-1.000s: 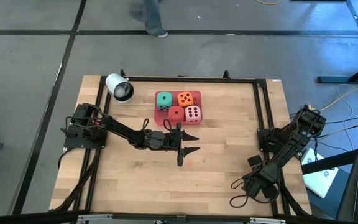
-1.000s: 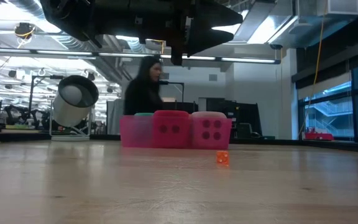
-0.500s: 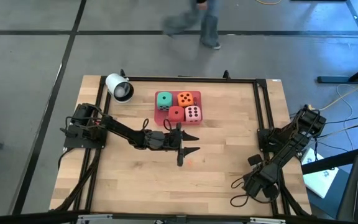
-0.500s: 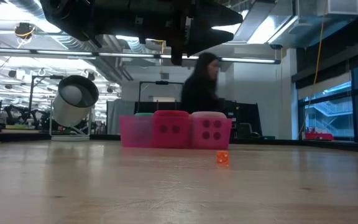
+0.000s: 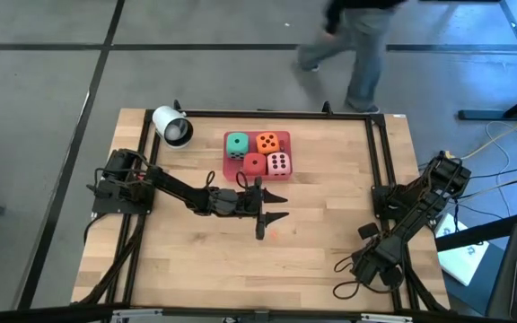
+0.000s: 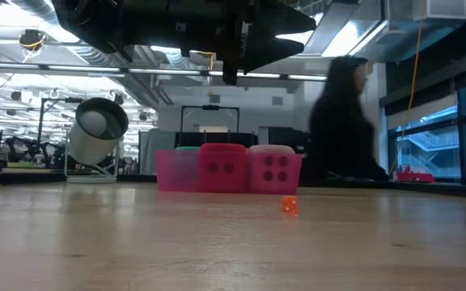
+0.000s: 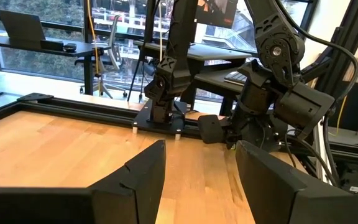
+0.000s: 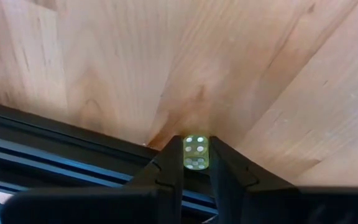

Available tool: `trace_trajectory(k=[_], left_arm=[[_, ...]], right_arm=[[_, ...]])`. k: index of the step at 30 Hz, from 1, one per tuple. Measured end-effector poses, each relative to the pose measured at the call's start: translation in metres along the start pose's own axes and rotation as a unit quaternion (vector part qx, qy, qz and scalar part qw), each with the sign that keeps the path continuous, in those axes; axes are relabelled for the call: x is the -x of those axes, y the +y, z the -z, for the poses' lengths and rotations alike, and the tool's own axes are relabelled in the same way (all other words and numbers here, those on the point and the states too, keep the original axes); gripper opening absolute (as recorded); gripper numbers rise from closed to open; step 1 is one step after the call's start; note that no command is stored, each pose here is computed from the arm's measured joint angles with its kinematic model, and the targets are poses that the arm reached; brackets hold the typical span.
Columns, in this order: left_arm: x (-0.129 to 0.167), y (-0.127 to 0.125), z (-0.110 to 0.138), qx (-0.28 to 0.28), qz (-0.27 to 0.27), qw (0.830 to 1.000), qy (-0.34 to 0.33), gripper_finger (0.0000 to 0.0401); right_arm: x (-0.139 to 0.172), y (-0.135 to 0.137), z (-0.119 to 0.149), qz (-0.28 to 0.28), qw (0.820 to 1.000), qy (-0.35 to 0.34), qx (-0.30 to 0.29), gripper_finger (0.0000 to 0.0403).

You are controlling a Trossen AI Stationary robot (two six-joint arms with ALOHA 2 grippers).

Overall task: Pick & Place Dice
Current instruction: Put the small transparent dice into the pink bin

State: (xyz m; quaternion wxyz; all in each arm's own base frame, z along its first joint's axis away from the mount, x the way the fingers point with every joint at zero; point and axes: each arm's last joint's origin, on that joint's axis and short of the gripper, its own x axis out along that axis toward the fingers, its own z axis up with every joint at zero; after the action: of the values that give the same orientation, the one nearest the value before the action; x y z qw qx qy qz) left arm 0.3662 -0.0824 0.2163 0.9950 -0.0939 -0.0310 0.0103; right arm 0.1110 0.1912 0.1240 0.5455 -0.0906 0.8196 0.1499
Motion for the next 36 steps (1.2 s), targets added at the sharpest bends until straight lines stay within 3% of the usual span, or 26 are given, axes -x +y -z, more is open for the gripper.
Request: trace_trajectory(k=[10,21,30,36], left_arm=[[0.0,0.0,0.0,0.0,0.0,1.0,0.0,0.019],[0.0,0.0,0.0,-0.001,0.0,1.0,0.001,0.019],[0.0,0.0,0.001,-0.002,0.0,1.0,0.003,0.019],[0.002,0.0,-0.001,-0.026,-0.004,0.999,0.023,0.019]], right_arm=[[0.004,0.001,-0.002,0.005,1.0,-0.009,0.004,0.0057],[0.035,0.001,-0.023,0.009,0.997,-0.068,0.018,0.0057],[0.088,-0.016,-0.04,0.083,0.989,-0.115,0.034,0.0057],[0.139,-0.032,-0.057,0.129,0.971,-0.195,0.042,0.0057]])
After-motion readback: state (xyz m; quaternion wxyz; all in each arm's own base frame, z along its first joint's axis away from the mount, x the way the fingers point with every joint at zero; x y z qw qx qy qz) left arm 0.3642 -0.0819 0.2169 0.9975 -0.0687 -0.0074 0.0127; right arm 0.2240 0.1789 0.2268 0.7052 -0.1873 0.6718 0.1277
